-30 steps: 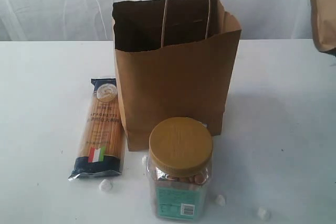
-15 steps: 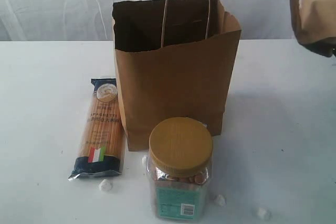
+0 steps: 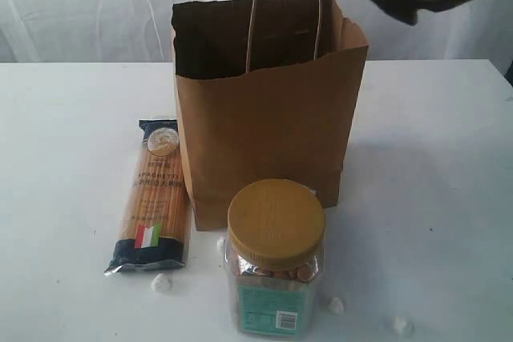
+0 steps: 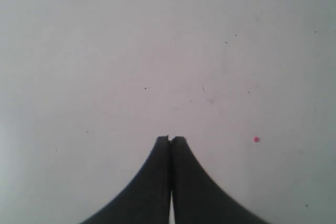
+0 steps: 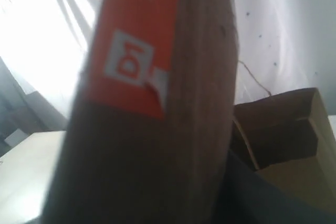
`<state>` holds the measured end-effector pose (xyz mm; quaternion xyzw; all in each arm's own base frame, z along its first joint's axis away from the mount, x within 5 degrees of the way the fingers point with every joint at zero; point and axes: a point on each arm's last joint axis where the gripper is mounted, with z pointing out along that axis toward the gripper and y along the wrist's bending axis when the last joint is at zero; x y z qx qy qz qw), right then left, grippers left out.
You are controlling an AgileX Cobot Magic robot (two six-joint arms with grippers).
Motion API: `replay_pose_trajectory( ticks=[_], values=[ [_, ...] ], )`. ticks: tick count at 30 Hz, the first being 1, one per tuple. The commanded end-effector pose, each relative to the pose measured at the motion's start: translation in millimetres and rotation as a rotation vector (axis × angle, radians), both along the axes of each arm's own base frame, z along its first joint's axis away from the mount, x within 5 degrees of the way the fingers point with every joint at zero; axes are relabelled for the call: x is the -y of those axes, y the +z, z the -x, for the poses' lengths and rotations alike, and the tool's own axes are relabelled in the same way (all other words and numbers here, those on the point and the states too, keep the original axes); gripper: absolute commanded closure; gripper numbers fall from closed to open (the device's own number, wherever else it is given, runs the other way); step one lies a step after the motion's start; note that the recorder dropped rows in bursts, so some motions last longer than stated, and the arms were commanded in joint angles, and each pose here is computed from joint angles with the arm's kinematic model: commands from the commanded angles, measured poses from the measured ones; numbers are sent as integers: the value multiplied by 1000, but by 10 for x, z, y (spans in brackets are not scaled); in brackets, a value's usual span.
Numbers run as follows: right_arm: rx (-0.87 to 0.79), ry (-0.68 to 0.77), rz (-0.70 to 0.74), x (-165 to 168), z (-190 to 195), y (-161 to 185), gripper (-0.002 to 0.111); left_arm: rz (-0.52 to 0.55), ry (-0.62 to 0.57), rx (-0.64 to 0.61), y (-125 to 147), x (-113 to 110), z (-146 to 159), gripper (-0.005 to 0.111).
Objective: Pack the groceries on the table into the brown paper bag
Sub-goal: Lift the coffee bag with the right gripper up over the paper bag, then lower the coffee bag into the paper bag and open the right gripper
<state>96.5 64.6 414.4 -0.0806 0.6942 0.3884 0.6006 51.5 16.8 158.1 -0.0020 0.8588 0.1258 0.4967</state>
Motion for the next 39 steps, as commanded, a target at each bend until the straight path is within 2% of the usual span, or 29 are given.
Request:
replay_pose_trajectory(
  ticks=[1,5,16,19,21,25,30,35,39],
  values=[
    [-47,71,-48,-133,-295,150,103,8,3,0,-2,1,0,107],
    [18,-29,-60,-103,-515,256,103,8,3,0,-2,1,0,107],
    [6,-218,-91,-19,-848,210,103,8,0,2,0,3,-1,107],
    [36,-215,58,-85,-1078,143,103,8,0,2,0,3,-1,107],
    [50,-175,151,-158,-1227,93,103,8,0,2,0,3,-1,107],
    [50,-4,244,-360,-1461,63,103,8,-14,2,0,10,-4,107],
    [-2,40,249,-466,-1753,-38,103,8,-19,2,0,13,-4,107],
    [35,229,372,-607,-1802,-217,103,8,-22,2,0,15,-5,107],
    [6,287,373,-657,-1847,-317,103,8,-53,6,4,31,-11,107]
  ],
)
